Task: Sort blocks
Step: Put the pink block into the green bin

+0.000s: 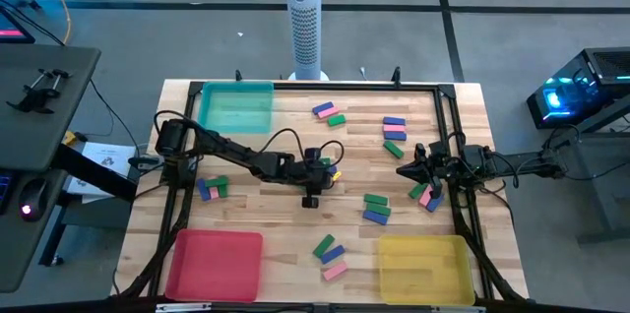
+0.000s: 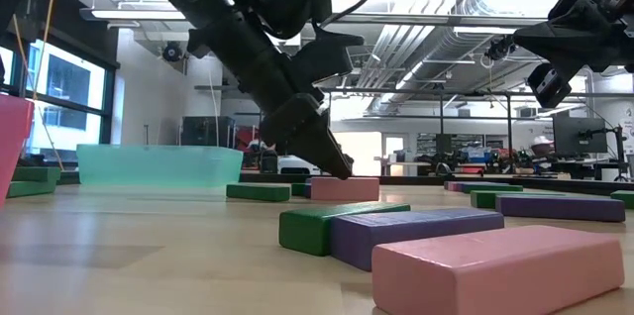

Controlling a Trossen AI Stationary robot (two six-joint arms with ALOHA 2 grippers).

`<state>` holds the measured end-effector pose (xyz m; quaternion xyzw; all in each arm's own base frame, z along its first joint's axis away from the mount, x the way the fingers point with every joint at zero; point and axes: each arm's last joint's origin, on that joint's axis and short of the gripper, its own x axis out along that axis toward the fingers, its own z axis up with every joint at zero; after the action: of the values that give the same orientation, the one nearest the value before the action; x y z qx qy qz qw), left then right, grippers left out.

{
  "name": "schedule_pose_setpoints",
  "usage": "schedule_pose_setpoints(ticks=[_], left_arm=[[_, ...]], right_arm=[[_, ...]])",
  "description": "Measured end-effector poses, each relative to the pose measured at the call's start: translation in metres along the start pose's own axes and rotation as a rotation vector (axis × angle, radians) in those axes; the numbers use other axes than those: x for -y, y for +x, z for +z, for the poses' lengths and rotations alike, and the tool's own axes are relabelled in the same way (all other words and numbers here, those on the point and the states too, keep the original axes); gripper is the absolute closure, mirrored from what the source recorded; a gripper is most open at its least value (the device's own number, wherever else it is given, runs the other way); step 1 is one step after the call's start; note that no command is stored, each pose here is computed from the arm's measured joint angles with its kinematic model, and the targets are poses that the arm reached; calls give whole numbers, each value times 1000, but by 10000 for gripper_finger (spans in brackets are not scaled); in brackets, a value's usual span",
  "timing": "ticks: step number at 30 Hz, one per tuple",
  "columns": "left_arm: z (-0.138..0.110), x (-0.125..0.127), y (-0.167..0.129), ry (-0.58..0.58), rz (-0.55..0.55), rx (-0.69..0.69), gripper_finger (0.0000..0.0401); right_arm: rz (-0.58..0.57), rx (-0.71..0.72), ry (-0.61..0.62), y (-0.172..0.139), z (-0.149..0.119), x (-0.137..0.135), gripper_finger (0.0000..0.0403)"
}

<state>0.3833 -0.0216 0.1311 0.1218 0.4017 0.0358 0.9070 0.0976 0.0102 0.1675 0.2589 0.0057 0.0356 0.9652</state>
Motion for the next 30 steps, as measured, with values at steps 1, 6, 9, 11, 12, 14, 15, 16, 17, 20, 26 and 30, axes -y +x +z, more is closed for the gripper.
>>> schedule_pose_setpoints(ticks=[1,6,9,11,12,14,15,16,17,20,26,30], left_arm=[[0,0,0,0,0,0,239],[-2,1,1,-5,-2,-7,232],[-4,2,1,-33,-41,-19,232],[-4,0,2,-54,-70,-20,235],[-4,0,2,-55,-72,-20,238],[-4,1,2,-55,-72,-20,248],[-4,1,2,-54,-72,-20,255],[-4,1,2,-55,-72,-21,263],[-5,1,4,-59,-72,-24,272],[-12,3,11,-71,-76,-54,300],[-14,9,15,-110,-77,-66,359],[-1,7,-1,-177,-73,-83,372]], right_arm=[[0,0,0,0,0,0,403],[0,0,0,0,0,0,403],[1,0,0,0,0,0,403],[0,0,0,0,0,0,403],[0,0,0,0,0,0,403],[0,0,0,0,0,0,403],[0,0,0,0,0,0,403],[0,0,0,0,0,0,403],[0,0,0,0,0,0,403],[0,0,0,0,0,0,403],[0,0,0,0,0,0,403],[0,0,0,0,0,0,403]])
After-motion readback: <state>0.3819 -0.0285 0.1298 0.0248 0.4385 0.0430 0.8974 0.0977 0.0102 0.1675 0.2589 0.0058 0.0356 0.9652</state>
